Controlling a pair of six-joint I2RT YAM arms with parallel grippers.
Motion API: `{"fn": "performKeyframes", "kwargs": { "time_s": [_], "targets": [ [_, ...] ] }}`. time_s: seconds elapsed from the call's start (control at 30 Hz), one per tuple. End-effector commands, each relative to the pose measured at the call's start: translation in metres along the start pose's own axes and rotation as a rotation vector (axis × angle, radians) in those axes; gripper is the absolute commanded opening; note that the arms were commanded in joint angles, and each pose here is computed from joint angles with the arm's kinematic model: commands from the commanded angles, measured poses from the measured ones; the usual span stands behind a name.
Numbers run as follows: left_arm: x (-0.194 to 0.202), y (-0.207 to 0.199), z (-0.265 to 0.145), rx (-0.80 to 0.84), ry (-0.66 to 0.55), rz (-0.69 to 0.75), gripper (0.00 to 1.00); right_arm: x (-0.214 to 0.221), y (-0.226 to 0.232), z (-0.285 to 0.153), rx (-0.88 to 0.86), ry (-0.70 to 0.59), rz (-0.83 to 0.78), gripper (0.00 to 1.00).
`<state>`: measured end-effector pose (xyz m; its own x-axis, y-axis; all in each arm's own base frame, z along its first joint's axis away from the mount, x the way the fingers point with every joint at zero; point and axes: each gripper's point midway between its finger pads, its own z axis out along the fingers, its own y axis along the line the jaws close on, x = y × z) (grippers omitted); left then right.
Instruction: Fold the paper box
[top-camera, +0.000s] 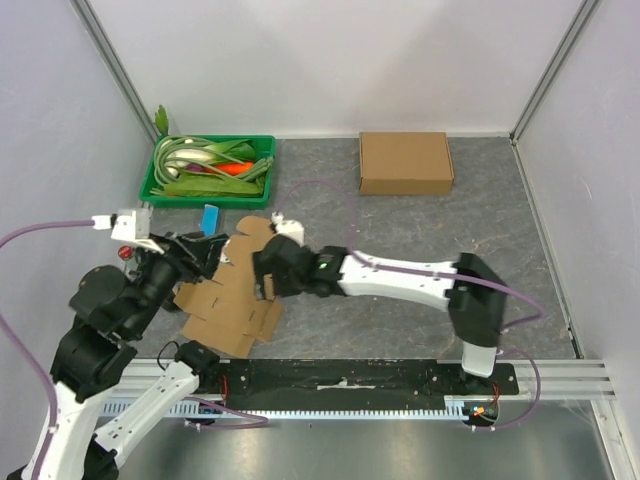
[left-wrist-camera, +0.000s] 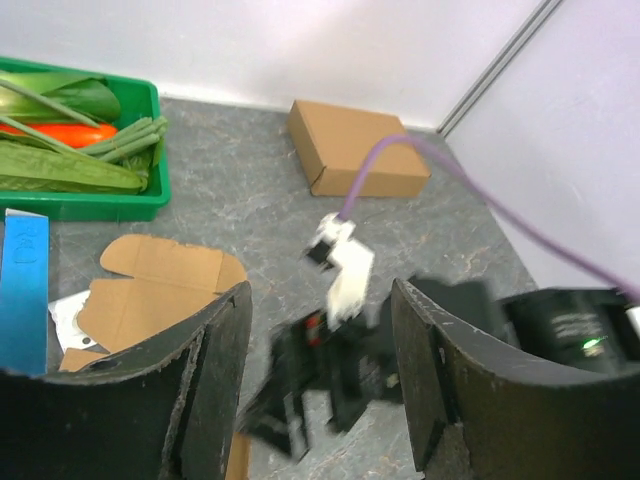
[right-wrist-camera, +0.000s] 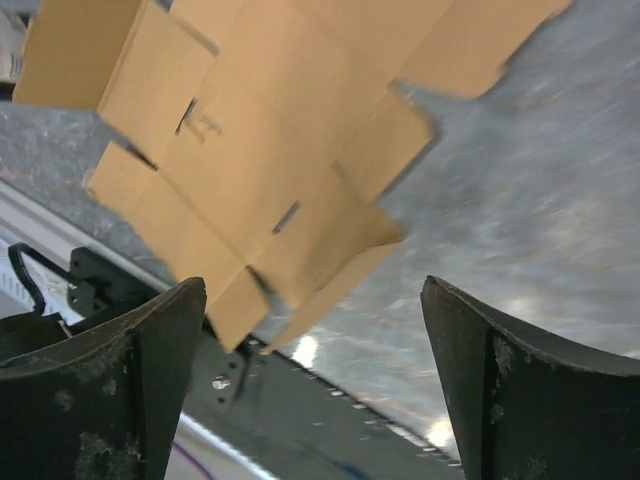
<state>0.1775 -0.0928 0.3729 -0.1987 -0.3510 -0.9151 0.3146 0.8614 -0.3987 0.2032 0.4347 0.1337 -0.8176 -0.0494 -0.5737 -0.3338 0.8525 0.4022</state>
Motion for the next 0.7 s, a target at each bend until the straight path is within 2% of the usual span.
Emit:
{"fn": "performKeyframes", "kwargs": {
  "time_s": [0.0, 0.07, 0.2, 0.27, 0.33, 0.37, 0.47, 0.57, 0.63, 0.67],
  "targets": [
    [-0.003, 0.004, -0.026, -0.012, -0.002, -0.051, 0.64, 0.045, 0.004, 0.007, 0.203, 0.064, 0.234, 0.95],
    [-0.002, -0.002, -0.032, 0.02, 0.008, -0.059, 0.64, 0.065, 0.003, 0.018, 0.209, 0.112, 0.278, 0.93],
    [0.0, -0.004, -0.039, 0.043, 0.022, -0.048, 0.63, 0.098, 0.004, 0.037, 0.24, 0.195, 0.308, 0.65],
    [0.0, -0.004, -0.039, 0.042, 0.028, -0.029, 0.64, 0.102, 0.009, 0.041, 0.217, 0.193, 0.319, 0.59],
    [0.008, -0.004, -0.031, 0.038, 0.061, -0.02, 0.63, 0.1, -0.005, 0.045, 0.243, 0.173, 0.306, 0.49],
    [0.012, -0.005, -0.026, 0.043, 0.076, -0.016, 0.63, 0.095, -0.013, 0.047, 0.252, 0.167, 0.322, 0.34],
    [0.033, -0.01, -0.008, 0.067, 0.153, -0.036, 0.63, 0.083, -0.044, 0.038, 0.248, 0.145, 0.356, 0.0],
    [0.059, -0.011, 0.012, 0.066, 0.213, -0.097, 0.68, 0.064, -0.085, 0.0, 0.21, 0.031, 0.364, 0.0],
    [0.082, -0.009, 0.025, 0.057, 0.261, -0.154, 0.72, 0.044, -0.117, -0.041, 0.183, -0.098, 0.386, 0.0],
    [0.091, -0.01, 0.031, 0.043, 0.281, -0.237, 0.74, 0.029, -0.137, -0.054, 0.195, -0.155, 0.422, 0.0]
  ]
}}
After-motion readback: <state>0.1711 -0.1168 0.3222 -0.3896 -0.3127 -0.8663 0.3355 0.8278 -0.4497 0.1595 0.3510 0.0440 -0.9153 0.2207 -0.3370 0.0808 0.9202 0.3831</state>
